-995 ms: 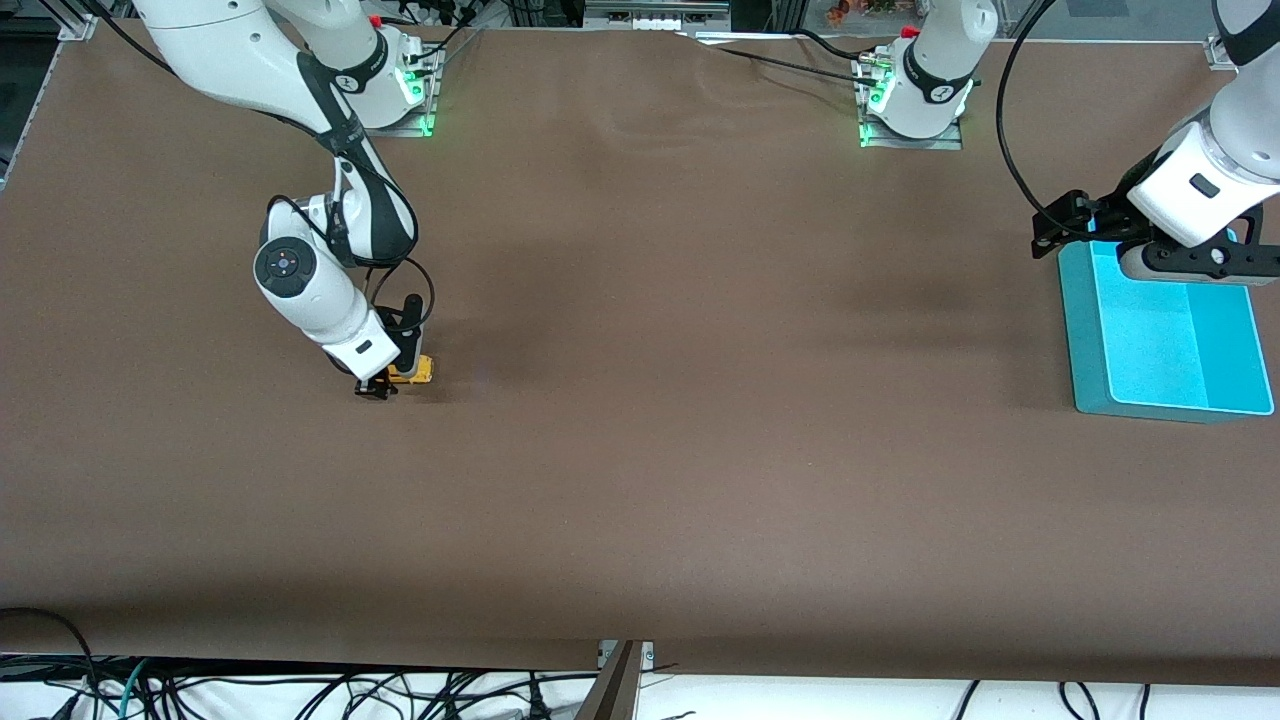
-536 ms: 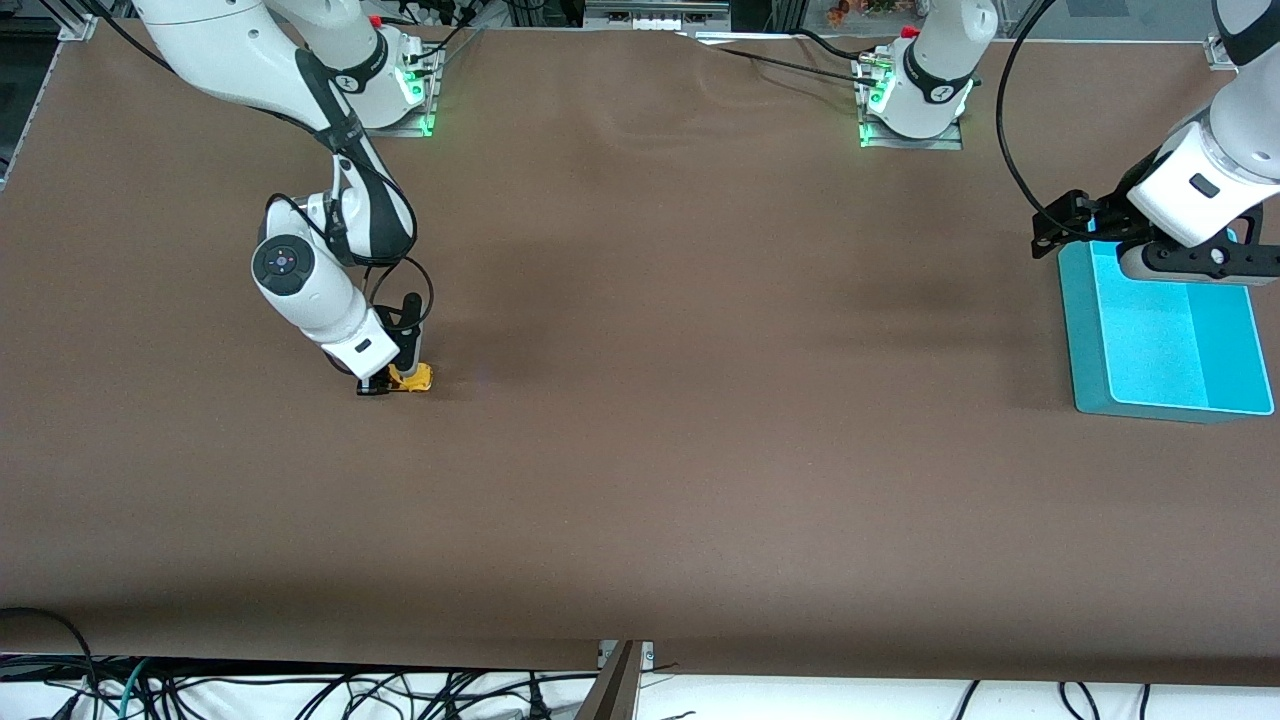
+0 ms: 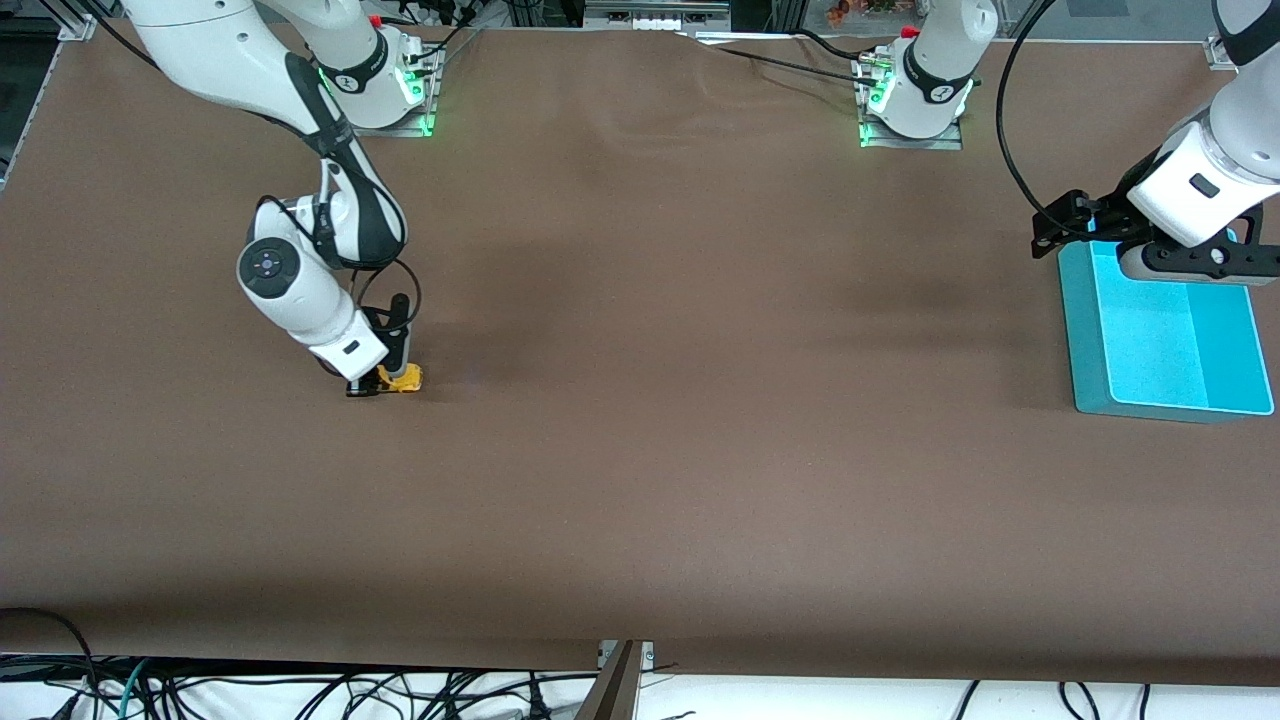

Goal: Wind and store yellow beetle car
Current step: 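Drag the held car backward along the table with the right gripper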

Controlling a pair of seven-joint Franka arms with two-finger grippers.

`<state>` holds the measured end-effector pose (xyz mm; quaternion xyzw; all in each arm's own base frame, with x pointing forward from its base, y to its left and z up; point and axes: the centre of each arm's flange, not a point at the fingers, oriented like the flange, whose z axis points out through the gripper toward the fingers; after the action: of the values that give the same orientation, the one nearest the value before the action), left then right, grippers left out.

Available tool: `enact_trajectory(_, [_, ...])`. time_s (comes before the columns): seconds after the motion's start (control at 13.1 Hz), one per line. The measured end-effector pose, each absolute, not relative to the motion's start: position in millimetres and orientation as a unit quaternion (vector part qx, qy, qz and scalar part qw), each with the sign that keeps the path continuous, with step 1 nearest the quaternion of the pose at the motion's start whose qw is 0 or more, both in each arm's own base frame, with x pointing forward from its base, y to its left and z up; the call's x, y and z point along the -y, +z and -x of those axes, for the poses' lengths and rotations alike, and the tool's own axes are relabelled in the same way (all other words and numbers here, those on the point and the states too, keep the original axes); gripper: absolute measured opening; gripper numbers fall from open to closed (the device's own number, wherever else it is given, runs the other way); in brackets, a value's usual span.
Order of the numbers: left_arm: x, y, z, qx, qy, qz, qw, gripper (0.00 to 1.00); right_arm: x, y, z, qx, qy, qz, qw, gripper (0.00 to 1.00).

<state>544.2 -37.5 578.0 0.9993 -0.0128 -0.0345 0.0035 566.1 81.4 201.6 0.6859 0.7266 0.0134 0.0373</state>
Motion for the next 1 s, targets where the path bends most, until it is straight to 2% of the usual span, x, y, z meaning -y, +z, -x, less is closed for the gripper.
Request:
enact_trajectory(0.54, [38,578,-544,0.013,-0.034,-0.999,0.003,1.0,44,201,-573,-0.738,0.013,-0.673,0.051,0.41])
enact_trajectory(0.84, [38,578,-544,0.013,-0.035,-0.999,0.003,1.0,54,201,-572,-0.738,0.014,-0.673,0.053,0.41])
enact_trajectory(1.0, [38,578,-544,0.013,-0.034,-0.999,0.003,1.0,54,200,-572,-0.738,0.014,-0.673,0.053,0.45])
